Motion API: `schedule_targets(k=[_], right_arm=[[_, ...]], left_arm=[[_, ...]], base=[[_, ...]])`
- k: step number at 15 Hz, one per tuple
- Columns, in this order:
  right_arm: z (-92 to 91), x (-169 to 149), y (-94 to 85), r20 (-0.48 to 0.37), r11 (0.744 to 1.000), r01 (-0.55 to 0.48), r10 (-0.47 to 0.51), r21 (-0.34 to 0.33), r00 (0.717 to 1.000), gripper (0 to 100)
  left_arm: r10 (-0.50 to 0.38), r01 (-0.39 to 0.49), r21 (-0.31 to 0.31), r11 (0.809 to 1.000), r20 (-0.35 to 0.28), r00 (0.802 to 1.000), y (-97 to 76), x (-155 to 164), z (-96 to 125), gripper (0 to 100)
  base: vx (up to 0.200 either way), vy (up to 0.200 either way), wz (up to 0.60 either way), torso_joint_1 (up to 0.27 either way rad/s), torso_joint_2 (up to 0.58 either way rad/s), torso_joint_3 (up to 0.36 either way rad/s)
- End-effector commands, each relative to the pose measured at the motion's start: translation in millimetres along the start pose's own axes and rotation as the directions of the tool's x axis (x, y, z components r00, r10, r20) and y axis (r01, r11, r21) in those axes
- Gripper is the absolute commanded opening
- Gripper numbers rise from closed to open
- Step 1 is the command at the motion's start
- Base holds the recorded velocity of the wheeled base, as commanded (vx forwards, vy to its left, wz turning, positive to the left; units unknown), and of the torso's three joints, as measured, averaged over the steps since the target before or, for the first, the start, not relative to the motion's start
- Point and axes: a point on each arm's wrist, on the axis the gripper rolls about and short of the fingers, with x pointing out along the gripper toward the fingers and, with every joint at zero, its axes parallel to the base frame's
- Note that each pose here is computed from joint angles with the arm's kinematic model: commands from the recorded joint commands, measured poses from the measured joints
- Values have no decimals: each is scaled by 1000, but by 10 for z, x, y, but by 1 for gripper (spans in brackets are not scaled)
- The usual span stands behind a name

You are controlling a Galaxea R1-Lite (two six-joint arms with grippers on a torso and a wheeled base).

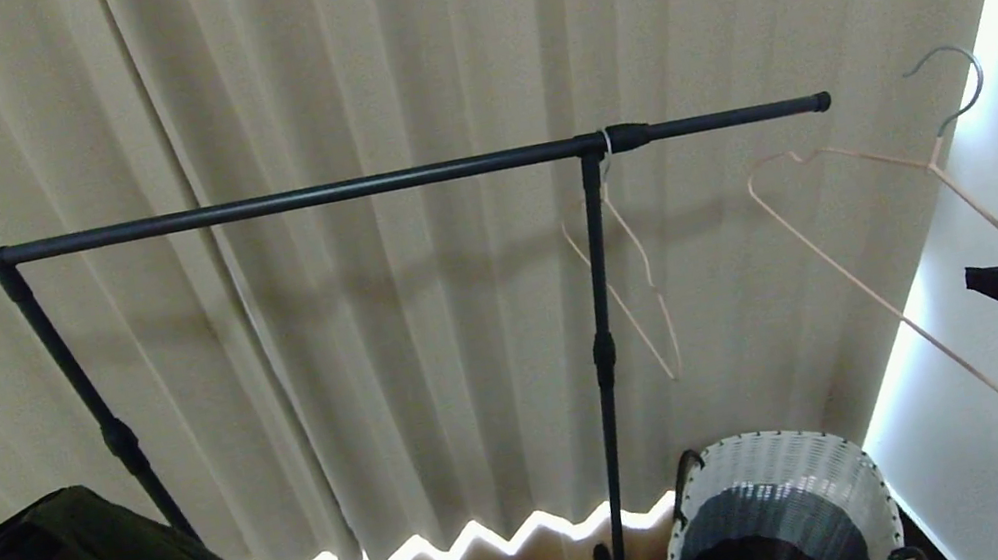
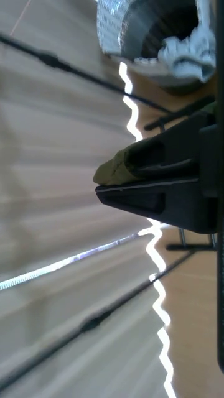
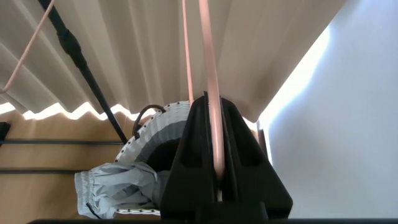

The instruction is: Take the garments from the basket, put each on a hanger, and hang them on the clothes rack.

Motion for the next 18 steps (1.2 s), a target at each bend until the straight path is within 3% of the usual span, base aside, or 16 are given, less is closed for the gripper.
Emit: schedule_targets(k=[1,10,18], right_arm=[[4,-7,-1,4,1000,1,-1,0,1000,0],[30,-50,-5,30,1000,-7,7,5,1000,0],[65,-179,-18,69,1000,-11,10,6,998,0]], left_arm=[[0,0,1,1000,-1,1000,0,2,0,0],[2,-2,-1,1000,6,1000,4,-16,2,0],[0,0,9,1000,14,1000,5,-44,-7,0]], base=[[0,200,0,2,-2,2],[0,200,0,2,3,2],[0,0,0,0,0,0]])
